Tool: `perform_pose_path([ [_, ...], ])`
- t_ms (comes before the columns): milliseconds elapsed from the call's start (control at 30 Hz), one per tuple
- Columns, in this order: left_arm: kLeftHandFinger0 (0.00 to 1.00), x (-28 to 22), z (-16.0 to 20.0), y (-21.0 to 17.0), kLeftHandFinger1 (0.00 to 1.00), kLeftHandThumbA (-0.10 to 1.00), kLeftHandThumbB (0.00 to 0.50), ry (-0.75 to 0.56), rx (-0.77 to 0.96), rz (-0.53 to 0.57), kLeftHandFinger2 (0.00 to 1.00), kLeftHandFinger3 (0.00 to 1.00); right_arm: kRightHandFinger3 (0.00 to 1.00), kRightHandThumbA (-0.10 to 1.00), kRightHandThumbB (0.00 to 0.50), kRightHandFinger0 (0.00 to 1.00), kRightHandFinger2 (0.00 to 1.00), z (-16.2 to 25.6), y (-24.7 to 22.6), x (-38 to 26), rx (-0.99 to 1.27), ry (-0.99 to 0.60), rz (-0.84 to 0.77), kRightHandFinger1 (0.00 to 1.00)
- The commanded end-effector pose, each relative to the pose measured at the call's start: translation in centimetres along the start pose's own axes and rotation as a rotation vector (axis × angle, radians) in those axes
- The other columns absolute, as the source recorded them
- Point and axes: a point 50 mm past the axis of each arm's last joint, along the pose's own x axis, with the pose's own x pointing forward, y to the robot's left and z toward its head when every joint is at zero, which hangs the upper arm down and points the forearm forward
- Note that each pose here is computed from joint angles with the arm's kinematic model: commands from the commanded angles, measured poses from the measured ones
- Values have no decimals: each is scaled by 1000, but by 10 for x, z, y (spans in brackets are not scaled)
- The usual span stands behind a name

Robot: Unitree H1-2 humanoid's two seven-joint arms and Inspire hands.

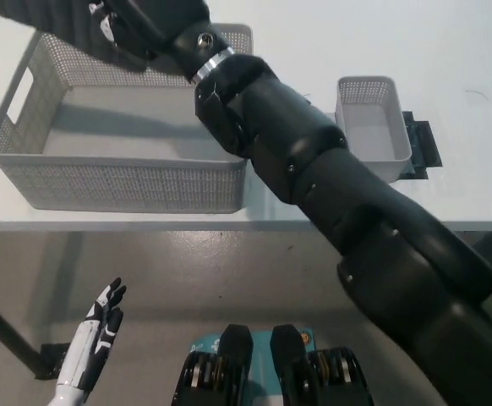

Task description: Usethe right hand to pick up a oven gloves on top of a leveled container and place it into another larger container on the left side

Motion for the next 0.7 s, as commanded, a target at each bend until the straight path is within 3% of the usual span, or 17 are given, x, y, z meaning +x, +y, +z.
perform_pose_path([
  [0,1000,11,14,6,1000,1000,500,-73,28,-27,1000,1000,785,367,283,283,634,10,-21,31,-60,59,56,462],
  [33,1000,11,14,6,1000,1000,500,-72,27,-28,1000,1000,843,407,290,277,613,9,-21,31,-64,68,70,463],
  [67,1000,13,15,6,1000,1000,500,-77,28,-30,1000,1000,1000,672,407,782,1000,9,-20,33,-50,98,132,1000],
  [100,1000,14,15,6,1000,1000,500,-78,30,-30,1000,1000,1000,776,433,1000,1000,9,-22,36,-79,113,164,1000],
  [167,1000,15,15,7,1000,1000,500,-83,34,-30,1000,1000,1000,847,469,1000,1000,7,-27,40,-109,130,185,1000],
  [267,1000,15,16,9,1000,1000,500,-81,32,-29,1000,1000,1000,952,482,1000,1000,2,-36,44,-93,137,193,1000],
  [367,1000,16,16,8,1000,1000,500,-77,17,-30,1000,1000,1000,977,499,1000,1000,-1,-46,50,-46,160,234,1000],
  [600,1000,13,16,6,1000,1000,500,-74,11,-37,1000,1000,1000,1000,482,1000,1000,-6,-105,64,339,106,136,1000],
  [667,1000,16,17,4,1000,1000,500,-85,11,-40,1000,1000,1000,1000,455,1000,1000,-10,-165,68,485,18,-29,1000],
])
